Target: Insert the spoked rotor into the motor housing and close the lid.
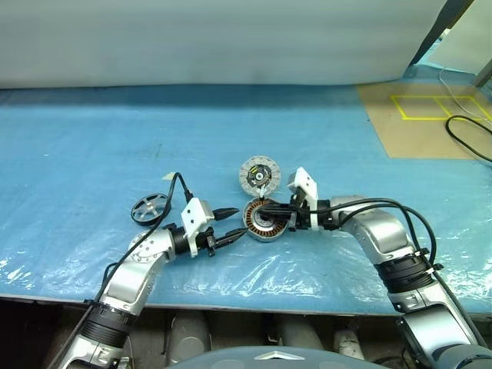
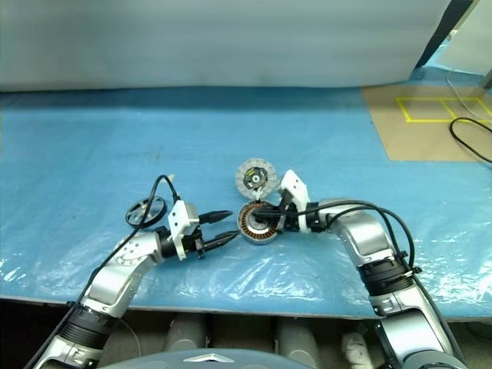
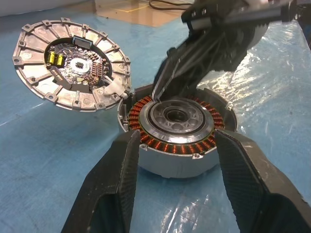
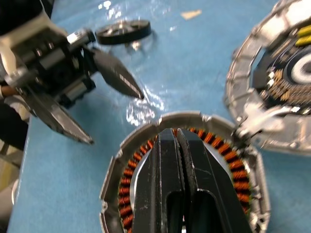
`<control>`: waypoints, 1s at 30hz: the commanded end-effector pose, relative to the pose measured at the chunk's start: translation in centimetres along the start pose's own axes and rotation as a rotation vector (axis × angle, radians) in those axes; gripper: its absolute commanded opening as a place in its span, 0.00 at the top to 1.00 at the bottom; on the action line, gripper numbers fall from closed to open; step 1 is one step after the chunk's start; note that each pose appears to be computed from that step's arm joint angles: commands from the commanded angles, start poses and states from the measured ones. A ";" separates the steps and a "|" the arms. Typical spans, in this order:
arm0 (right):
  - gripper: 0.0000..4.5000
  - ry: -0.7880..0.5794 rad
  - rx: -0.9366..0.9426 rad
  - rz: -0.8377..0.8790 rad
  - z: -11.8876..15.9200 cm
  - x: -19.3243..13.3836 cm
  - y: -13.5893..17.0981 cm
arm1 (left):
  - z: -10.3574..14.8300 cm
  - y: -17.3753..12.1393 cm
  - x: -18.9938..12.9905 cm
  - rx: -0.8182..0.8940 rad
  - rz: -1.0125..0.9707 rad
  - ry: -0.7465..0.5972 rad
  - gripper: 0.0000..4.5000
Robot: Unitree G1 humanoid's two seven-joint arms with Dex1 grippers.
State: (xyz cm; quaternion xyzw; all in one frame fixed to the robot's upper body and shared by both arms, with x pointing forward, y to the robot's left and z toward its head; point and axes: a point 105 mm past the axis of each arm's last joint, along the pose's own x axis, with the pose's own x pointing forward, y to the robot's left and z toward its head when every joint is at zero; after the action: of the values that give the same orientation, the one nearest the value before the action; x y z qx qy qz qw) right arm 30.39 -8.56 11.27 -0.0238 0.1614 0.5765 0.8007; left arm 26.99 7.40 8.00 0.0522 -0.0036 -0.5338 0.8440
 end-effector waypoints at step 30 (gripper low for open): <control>0.99 0.040 -0.306 -0.036 2.6 -2.3 1.6 | 6.9 8.9 -15.0 0.111 0.233 0.274 0.42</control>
State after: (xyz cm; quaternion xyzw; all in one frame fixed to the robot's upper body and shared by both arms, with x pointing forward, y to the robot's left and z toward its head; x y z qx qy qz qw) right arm 29.22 -9.48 13.51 -0.1460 0.1093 0.5716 0.8000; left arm 27.92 23.41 14.90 0.1437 0.0855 -0.4174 0.8932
